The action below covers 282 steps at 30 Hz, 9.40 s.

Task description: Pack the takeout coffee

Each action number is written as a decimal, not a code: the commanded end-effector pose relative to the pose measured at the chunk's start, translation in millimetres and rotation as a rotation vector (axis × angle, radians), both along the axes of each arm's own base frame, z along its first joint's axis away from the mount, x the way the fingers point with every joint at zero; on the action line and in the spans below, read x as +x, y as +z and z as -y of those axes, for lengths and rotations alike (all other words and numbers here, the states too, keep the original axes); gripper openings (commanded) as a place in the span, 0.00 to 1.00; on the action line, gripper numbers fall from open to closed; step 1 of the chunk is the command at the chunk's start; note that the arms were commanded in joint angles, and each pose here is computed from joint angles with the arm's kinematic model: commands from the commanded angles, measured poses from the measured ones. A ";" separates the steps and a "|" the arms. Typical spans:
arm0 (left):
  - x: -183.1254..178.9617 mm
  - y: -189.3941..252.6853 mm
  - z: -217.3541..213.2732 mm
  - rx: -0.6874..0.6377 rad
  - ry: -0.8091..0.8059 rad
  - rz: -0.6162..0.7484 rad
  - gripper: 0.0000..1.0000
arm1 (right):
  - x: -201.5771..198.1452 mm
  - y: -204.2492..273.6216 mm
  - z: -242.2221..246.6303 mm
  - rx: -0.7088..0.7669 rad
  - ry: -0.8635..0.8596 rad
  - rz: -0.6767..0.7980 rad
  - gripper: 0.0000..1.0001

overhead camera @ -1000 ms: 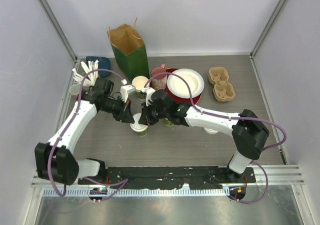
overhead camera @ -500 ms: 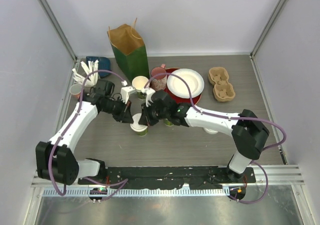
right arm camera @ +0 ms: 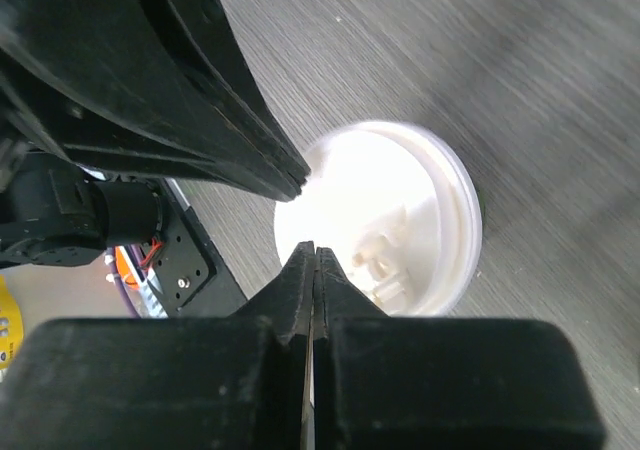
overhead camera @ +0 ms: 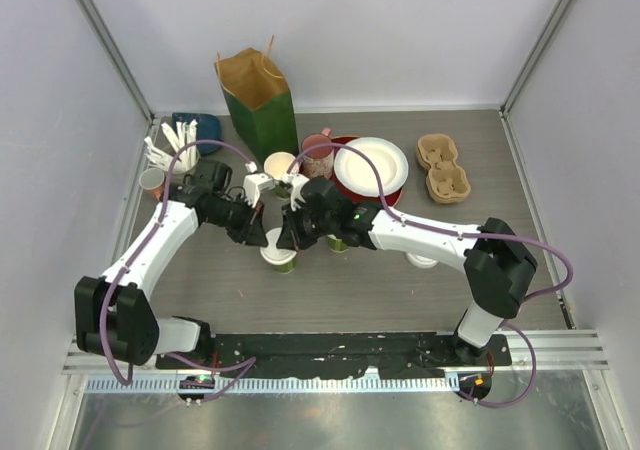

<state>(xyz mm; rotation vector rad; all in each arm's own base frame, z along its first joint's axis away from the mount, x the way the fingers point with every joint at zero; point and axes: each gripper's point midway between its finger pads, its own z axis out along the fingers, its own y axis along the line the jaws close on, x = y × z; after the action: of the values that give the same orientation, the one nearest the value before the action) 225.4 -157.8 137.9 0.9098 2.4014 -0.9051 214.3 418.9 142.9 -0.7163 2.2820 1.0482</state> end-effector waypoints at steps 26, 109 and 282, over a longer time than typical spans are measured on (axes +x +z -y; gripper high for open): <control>9.5 17.9 3.0 -0.032 0.039 0.037 0.00 | 23.9 10.9 -6.5 0.005 -0.029 0.048 0.01; 116.8 375.7 18.1 0.146 0.258 1.115 0.00 | 107.5 173.3 262.9 -0.133 -0.716 0.397 0.86; 3.0 232.4 86.5 0.001 -0.267 0.667 0.80 | 218.4 54.9 447.0 -0.142 -1.460 -0.075 0.71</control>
<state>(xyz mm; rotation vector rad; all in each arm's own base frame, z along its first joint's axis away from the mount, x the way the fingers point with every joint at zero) 222.7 -244.1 351.3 1.3523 1.9024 -0.5526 430.8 -28.0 167.9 0.9131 2.2274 0.1241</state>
